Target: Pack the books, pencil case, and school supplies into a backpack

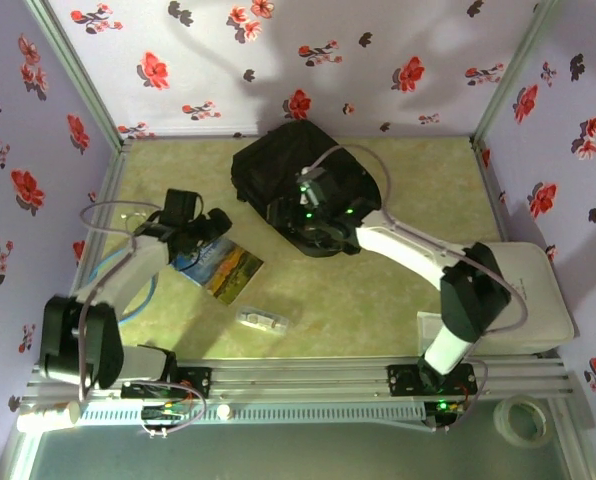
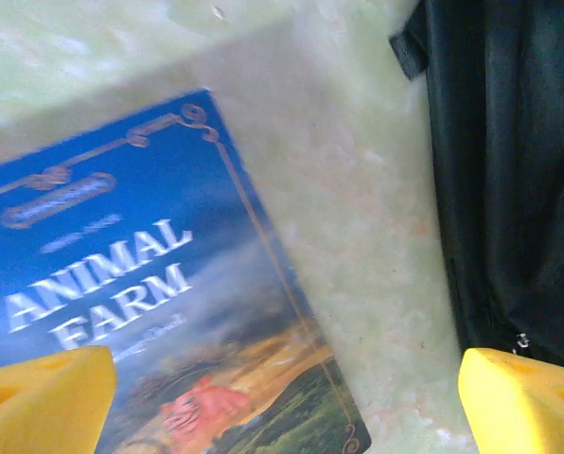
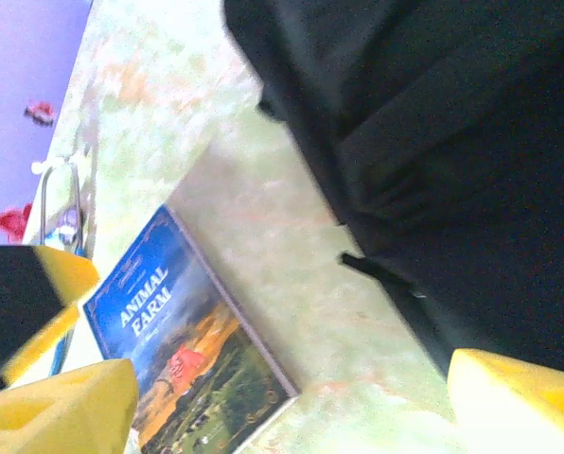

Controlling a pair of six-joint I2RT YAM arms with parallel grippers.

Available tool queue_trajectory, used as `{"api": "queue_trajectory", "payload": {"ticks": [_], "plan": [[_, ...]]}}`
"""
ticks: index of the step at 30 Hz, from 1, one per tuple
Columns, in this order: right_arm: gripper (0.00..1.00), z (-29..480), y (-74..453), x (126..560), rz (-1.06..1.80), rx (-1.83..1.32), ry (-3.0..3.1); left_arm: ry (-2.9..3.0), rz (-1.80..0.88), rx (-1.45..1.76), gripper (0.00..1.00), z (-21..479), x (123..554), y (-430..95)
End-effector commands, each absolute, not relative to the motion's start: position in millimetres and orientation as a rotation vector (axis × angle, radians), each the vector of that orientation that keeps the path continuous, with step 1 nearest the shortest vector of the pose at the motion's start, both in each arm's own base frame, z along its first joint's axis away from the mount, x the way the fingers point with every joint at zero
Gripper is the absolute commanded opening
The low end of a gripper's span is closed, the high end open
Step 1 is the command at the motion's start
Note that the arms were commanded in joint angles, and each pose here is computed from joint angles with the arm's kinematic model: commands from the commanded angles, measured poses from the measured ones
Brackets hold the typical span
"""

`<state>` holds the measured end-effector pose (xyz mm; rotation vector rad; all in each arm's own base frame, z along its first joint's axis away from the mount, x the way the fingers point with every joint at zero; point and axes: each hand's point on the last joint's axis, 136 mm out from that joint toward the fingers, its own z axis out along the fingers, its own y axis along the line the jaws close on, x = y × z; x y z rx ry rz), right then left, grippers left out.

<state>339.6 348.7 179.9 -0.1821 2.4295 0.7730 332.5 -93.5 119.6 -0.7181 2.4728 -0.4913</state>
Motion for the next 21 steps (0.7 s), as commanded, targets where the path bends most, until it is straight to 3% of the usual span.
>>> {"api": "queue_trajectory", "payload": {"ticks": [1, 9, 14, 21], "plan": [[0.81, 157, 381, 327, 0.759, -0.364, 2.492, 2.562, -0.432, -0.869, 0.91, 90, 292, -69], [0.66, 96, 434, 307, 0.682, -0.600, 2.626, 2.557, -0.487, -1.083, 0.81, 51, 256, -52], [0.50, 68, 443, 305, 0.657, -0.626, 2.690, 2.556, -0.544, -1.119, 0.69, 37, 253, -58], [0.33, 43, 443, 307, 0.599, -0.643, 2.739, 2.579, -0.535, -1.125, 0.61, 26, 253, -59]]}}
